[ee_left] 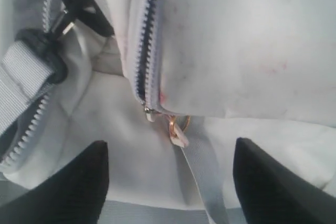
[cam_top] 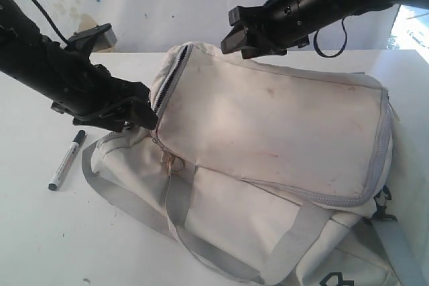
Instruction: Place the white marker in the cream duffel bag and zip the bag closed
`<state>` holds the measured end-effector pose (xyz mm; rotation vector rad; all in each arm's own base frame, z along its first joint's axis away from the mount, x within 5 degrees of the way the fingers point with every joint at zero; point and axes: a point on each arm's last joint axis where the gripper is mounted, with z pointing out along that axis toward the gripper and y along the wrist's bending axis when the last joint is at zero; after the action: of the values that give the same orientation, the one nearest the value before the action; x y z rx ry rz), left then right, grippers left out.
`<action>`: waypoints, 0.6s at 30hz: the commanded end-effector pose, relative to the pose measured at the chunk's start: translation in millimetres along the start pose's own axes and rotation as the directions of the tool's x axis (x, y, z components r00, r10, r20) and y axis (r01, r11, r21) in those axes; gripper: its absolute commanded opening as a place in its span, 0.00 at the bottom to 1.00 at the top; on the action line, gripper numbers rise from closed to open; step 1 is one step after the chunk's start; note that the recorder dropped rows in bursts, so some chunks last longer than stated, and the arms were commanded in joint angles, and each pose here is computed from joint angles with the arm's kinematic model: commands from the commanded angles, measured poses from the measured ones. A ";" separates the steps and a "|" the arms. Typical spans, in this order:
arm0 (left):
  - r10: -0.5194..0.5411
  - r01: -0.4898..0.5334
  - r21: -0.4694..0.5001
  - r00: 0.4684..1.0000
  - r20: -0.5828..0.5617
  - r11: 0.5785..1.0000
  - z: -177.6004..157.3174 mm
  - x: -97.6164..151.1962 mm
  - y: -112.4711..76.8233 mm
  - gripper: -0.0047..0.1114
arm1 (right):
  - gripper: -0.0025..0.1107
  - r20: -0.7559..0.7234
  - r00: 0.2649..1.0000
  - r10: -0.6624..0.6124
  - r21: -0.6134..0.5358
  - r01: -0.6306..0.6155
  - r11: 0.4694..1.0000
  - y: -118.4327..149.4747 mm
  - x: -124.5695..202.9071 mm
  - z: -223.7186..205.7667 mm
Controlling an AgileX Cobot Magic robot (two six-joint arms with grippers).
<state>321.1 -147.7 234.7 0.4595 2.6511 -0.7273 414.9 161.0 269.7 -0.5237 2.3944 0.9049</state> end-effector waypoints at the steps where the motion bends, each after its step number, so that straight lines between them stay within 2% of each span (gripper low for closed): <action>1: -0.004 0.007 -0.039 0.998 0.066 0.999 -3.7 -8.9 0.8 0.66 | 0.40 -0.118 0.993 -0.012 0.023 0.015 1.000 5.0 8.1 -17.4; 4: -0.029 0.030 -0.034 0.998 0.054 0.999 5.9 -8.8 5.0 0.66 | 0.36 -0.157 0.987 -0.011 0.043 0.018 0.999 9.3 10.6 -26.3; 9: -0.106 0.106 0.009 0.991 0.076 0.994 18.6 -12.3 7.6 0.66 | 0.36 -0.175 0.984 -0.009 0.039 0.016 0.999 24.3 11.2 -44.8; 14: -0.145 0.138 0.076 0.985 0.092 0.987 28.0 -16.0 6.6 0.66 | 0.36 -0.198 0.979 -0.054 0.092 0.074 0.993 37.7 17.9 -56.7; 18: -0.133 0.126 0.098 0.989 0.070 0.987 32.7 -25.8 5.6 0.66 | 0.36 -0.204 0.974 -0.095 0.103 0.117 0.988 49.2 31.1 -61.4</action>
<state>347.6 -160.7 214.0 0.2713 2.6096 -0.8534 356.5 145.8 312.6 -0.6880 2.5647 0.7188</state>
